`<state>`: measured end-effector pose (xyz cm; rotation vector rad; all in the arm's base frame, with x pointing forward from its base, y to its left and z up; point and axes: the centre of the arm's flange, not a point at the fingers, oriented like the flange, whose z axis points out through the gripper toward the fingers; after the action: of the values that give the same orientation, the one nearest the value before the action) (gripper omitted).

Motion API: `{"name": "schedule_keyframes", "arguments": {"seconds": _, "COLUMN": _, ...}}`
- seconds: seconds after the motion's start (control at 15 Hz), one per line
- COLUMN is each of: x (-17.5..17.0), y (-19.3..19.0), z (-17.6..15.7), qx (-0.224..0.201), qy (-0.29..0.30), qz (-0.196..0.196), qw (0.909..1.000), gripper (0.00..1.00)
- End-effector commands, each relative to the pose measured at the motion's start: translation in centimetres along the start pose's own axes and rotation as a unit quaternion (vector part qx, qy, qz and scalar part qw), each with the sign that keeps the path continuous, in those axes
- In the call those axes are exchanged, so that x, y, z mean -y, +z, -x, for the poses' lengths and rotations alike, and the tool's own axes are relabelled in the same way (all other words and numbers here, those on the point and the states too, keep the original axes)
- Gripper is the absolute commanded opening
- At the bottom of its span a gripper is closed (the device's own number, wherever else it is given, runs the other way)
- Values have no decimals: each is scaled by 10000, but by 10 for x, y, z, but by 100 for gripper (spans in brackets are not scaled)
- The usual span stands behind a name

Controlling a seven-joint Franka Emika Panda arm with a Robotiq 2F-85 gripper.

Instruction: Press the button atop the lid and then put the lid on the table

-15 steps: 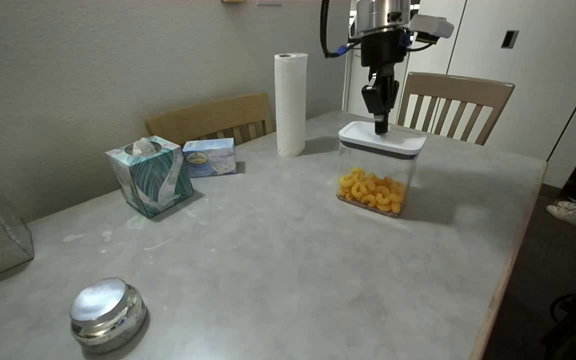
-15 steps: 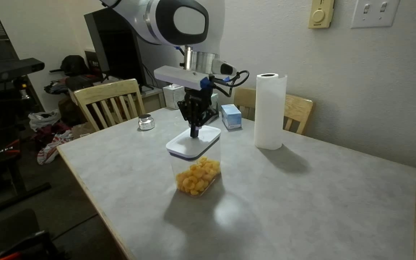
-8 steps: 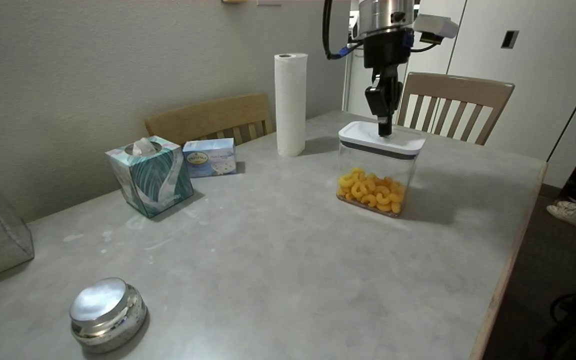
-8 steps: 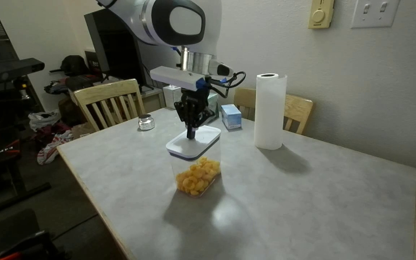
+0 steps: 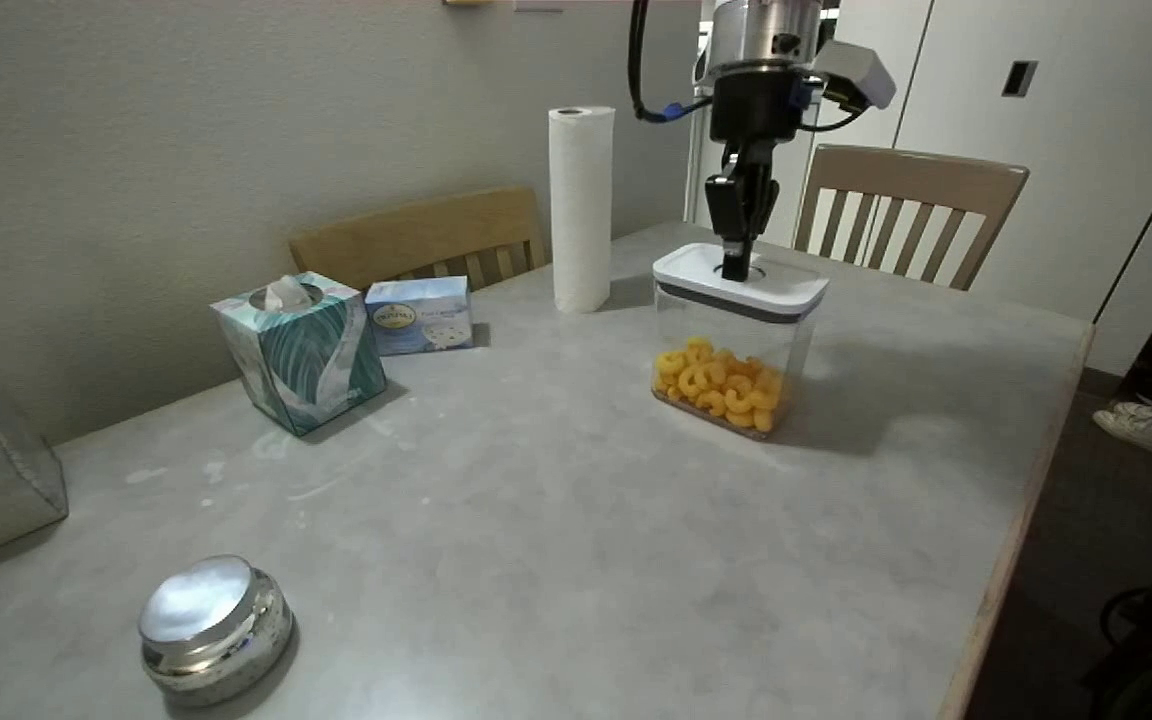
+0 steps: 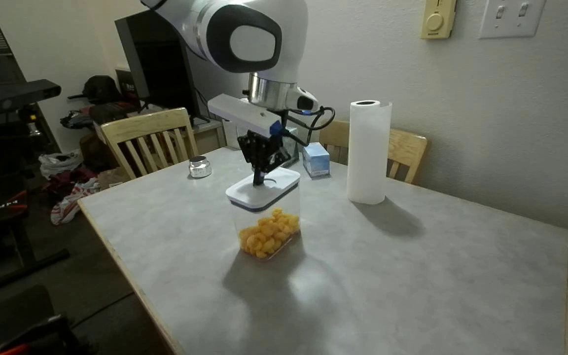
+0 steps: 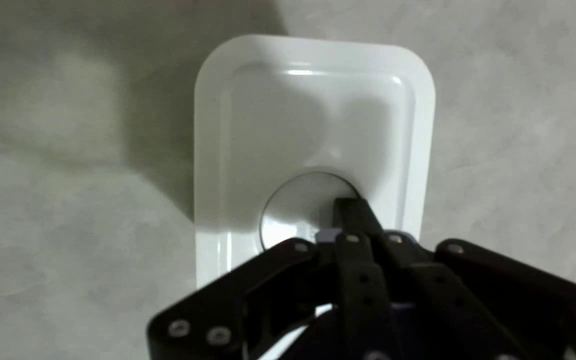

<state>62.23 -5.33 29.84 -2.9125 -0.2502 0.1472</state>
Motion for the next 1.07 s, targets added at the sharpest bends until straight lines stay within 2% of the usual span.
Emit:
{"name": "schedule_keyframes", "arguments": {"seconds": 0.0, "x": -6, "y": 41, "z": -6, "qx": -43, "qy": -155, "qz": -272, "qw": 9995, "gripper": 0}}
{"name": "schedule_keyframes", "arguments": {"seconds": 0.33, "x": -6, "y": 9, "z": 7, "qx": 182, "qy": -84, "qz": -16, "qw": 9998, "gripper": 0}}
{"name": "schedule_keyframes", "arguments": {"seconds": 0.73, "x": -8, "y": -42, "z": 15, "qx": 666, "qy": -121, "qz": 748, "qw": 9949, "gripper": 0}}
{"name": "schedule_keyframes", "arguments": {"seconds": 1.0, "x": -12, "y": -57, "z": 13, "qx": 808, "qy": -228, "qz": 990, "qw": 9915, "gripper": 0}}
